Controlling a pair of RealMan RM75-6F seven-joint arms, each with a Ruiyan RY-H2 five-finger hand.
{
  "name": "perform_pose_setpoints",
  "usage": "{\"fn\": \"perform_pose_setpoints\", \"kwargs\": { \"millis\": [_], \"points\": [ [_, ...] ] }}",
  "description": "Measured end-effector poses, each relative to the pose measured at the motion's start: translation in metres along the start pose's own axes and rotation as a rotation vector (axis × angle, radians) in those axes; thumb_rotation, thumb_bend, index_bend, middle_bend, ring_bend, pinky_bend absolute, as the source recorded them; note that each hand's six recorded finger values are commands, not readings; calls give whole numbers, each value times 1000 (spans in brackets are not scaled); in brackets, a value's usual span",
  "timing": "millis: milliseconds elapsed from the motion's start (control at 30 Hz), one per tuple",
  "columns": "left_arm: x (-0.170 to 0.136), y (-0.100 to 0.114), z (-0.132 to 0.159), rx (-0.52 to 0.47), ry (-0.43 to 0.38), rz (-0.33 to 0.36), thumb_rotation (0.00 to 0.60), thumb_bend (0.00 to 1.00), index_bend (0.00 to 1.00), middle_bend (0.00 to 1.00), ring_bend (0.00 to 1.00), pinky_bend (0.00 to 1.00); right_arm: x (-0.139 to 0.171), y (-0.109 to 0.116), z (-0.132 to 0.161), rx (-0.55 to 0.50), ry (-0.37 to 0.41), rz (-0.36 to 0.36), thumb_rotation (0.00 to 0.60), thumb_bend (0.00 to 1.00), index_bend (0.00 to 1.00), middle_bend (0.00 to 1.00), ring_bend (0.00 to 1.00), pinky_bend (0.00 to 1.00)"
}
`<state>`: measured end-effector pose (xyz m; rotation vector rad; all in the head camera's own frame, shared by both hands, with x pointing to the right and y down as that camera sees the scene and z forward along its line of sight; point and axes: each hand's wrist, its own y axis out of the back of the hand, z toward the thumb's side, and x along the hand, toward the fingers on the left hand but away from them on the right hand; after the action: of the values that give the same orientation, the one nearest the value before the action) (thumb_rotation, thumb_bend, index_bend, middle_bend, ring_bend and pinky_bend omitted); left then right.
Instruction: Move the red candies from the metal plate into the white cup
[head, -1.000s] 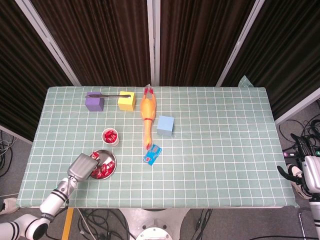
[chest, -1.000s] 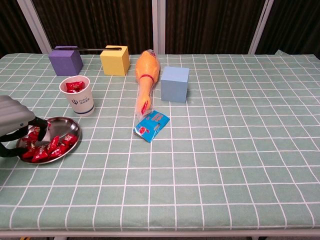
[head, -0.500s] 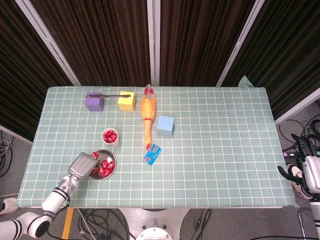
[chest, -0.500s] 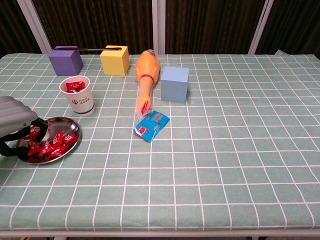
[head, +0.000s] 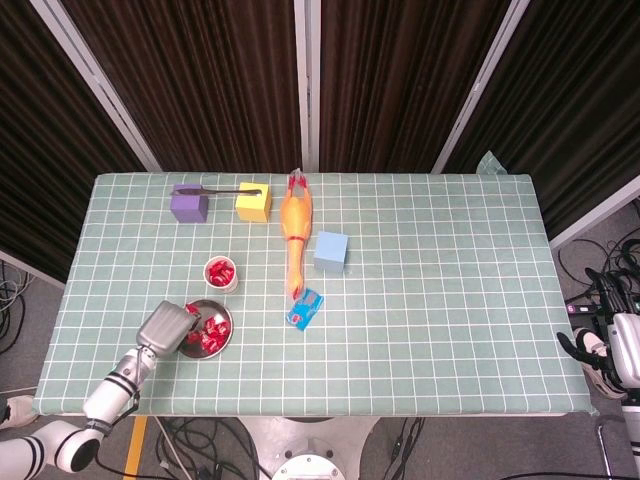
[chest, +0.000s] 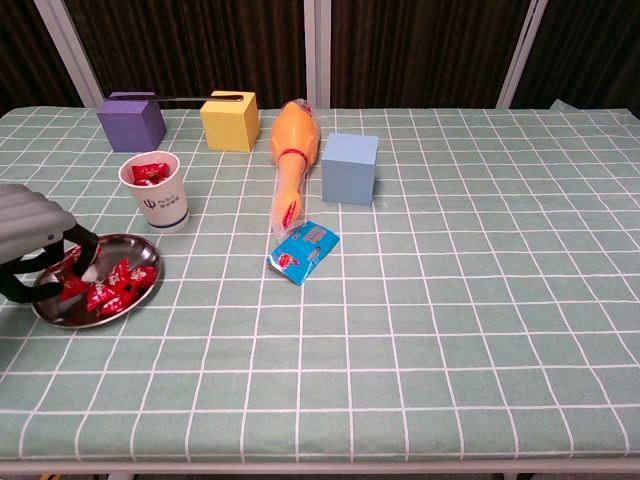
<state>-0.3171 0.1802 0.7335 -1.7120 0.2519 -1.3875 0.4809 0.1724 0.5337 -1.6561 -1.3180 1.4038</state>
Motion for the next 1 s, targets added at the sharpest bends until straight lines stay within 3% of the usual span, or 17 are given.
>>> {"fn": "perform_pose_setpoints", "kwargs": {
  "millis": [233, 433, 667, 800, 1000],
  "points": [
    [-4, 38, -5, -124, 10, 100, 600, 456, 639, 990, 1000, 1000, 0, 0, -2, -5, -3, 0, 600, 150, 12, 102, 18, 385],
    [15, 82, -10, -195, 22, 207, 600, 457, 616, 993, 1000, 1000, -1, -1, -2, -6, 0, 3, 600, 151, 12, 102, 17, 385],
    [52, 102, -3, -216, 33, 208, 600, 457, 607, 991, 1000, 1000, -1, -2, -3, -5, -6, 4, 600, 152, 12, 102, 18, 385],
    [66, 104, 0, -210, 39, 190, 600, 456, 585, 986, 1000, 1000, 0, -1, -5, -4, -14, 2, 600, 151, 12, 102, 18, 385],
    [75, 98, 2, -190, 53, 162, 600, 448, 456, 974, 1000, 1000, 0, -1, -6, -2, -19, 3, 600, 151, 12, 102, 18, 386]
  ]
}}
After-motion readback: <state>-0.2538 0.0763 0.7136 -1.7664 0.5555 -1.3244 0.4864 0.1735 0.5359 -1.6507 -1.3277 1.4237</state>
